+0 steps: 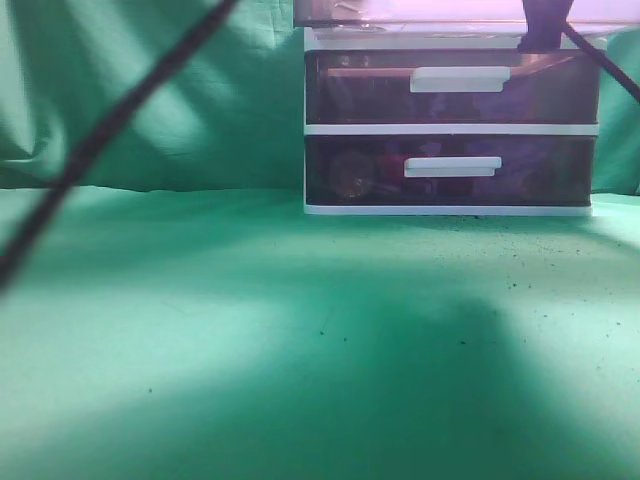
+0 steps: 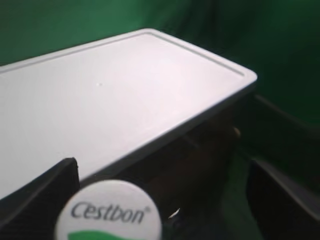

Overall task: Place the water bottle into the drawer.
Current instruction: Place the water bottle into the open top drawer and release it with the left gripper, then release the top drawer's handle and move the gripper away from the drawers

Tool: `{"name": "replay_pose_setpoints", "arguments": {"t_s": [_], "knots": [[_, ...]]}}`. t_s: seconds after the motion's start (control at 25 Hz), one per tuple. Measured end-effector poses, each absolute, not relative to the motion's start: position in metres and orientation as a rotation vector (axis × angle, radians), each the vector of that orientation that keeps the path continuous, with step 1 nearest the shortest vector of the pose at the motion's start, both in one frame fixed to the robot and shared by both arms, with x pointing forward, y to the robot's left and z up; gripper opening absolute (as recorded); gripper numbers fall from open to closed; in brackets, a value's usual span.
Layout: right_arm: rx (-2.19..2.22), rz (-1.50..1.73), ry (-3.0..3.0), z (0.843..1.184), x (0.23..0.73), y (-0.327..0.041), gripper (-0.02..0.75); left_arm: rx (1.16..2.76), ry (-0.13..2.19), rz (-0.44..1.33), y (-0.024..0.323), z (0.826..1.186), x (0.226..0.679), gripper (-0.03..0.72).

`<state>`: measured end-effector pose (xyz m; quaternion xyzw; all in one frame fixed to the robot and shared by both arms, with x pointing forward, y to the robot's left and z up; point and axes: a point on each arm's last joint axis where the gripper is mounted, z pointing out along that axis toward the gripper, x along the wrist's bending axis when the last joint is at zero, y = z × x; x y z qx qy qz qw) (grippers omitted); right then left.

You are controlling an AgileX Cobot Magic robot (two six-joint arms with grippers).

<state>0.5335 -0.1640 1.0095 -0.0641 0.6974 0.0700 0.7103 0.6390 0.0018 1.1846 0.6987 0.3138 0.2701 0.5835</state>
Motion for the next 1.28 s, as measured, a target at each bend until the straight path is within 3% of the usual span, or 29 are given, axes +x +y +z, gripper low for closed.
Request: {"name": "replay_pose_setpoints", "arguments": {"t_s": [0.12,0.16,0.32,0.48,0.64,0.84,1.0,1.12,1.2,1.28], "knots": [[-0.140,0.155,1.546,1.010,0.534,-0.164,0.099,1.567,0.695,0.627,-0.015,1.175,0.642,0.646],[-0.137,0.155,1.547,1.010,0.534,-0.164,0.099,1.544,0.687,0.627,-0.022,1.169,0.643,0.589],[-0.127,0.156,1.552,1.009,0.533,-0.164,0.099,1.461,0.666,0.629,-0.055,1.140,0.645,0.591],[-0.123,0.156,1.552,1.009,0.533,-0.163,0.099,1.417,0.593,0.686,-0.073,1.135,0.637,0.591],[-0.119,0.156,1.553,1.009,0.533,-0.164,0.099,1.462,0.525,0.736,-0.075,1.140,0.630,0.591],[-0.119,0.156,1.553,1.009,0.533,-0.164,0.099,1.671,0.454,0.774,-0.058,1.169,0.611,0.591],[-0.124,0.146,1.548,1.010,0.533,-0.164,0.099,1.875,0.447,0.841,-0.031,1.196,0.590,0.362],[-0.130,0.140,1.546,1.010,0.533,-0.164,0.099,1.955,0.582,0.918,-0.006,1.211,0.582,0.104],[-0.131,0.138,1.546,1.010,0.533,-0.164,0.099,1.991,0.694,0.966,0.010,1.220,0.577,0.041],[-0.134,0.134,1.544,1.010,0.533,-0.164,0.099,2.026,0.811,0.996,0.028,1.228,0.569,0.056]]}}
